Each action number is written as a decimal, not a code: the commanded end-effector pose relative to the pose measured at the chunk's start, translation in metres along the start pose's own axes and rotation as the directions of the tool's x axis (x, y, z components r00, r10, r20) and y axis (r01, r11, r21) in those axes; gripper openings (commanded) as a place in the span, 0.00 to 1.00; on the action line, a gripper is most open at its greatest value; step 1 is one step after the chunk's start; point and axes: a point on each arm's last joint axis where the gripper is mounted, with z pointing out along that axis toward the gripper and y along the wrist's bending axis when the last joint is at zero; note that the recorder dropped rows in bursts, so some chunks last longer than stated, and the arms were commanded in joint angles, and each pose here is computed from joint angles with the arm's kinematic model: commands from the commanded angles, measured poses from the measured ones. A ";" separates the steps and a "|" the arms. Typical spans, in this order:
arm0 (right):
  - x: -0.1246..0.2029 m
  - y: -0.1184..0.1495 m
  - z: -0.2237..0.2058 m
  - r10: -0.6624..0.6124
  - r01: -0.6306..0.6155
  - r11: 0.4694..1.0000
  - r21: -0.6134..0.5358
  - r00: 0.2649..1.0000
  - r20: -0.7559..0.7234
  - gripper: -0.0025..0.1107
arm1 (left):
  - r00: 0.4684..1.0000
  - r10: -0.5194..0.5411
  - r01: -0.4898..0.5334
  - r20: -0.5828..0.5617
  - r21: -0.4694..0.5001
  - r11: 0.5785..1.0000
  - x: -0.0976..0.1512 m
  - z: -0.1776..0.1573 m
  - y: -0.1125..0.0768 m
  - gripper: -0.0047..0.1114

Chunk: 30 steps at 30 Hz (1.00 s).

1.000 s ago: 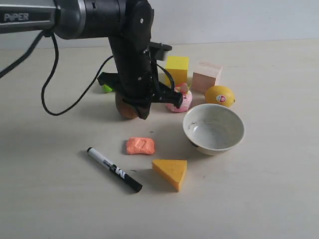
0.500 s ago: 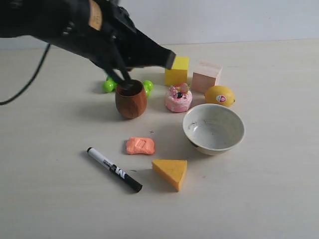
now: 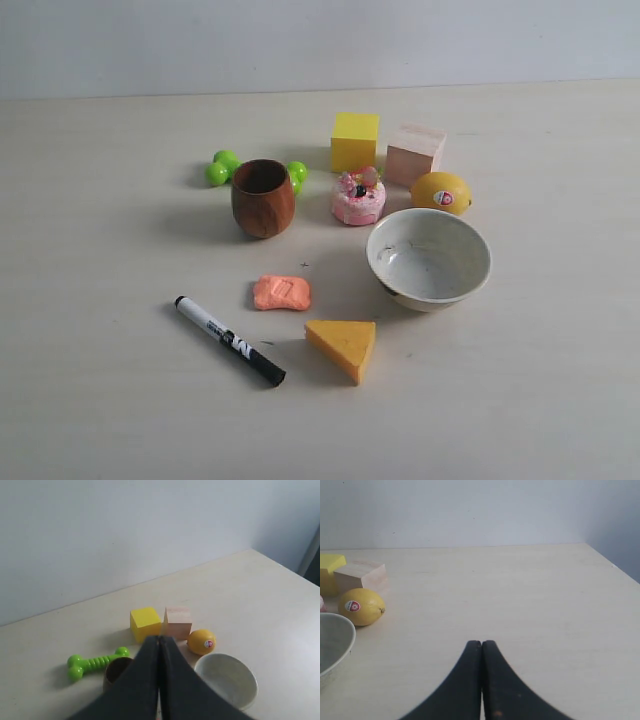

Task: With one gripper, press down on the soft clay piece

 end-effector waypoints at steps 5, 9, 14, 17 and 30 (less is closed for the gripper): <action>0.001 0.000 0.000 -0.004 0.004 1.000 0.005 1.000 0.006 0.02 | 0.996 0.066 -0.065 0.061 -0.016 0.998 -0.004 -0.019 0.005 0.04; 0.001 0.000 0.000 -0.004 0.004 1.000 0.005 1.000 0.006 0.02 | 0.988 0.135 -0.128 0.069 -0.092 0.987 -0.005 -0.023 0.014 0.04; 0.001 0.000 0.000 -0.004 0.004 1.000 0.005 1.000 0.006 0.02 | 0.997 -0.012 0.028 0.078 -0.212 0.977 0.011 -0.037 0.041 0.04; 0.001 0.000 0.000 -0.004 0.004 1.000 0.005 1.000 0.006 0.02 | 0.985 -0.127 0.161 0.114 -0.374 0.913 0.055 -0.060 0.066 0.04; 0.001 0.000 0.000 -0.004 0.004 1.000 0.005 1.000 0.006 0.02 | 0.920 -0.094 0.321 0.381 -0.591 0.740 0.185 -0.093 0.071 0.04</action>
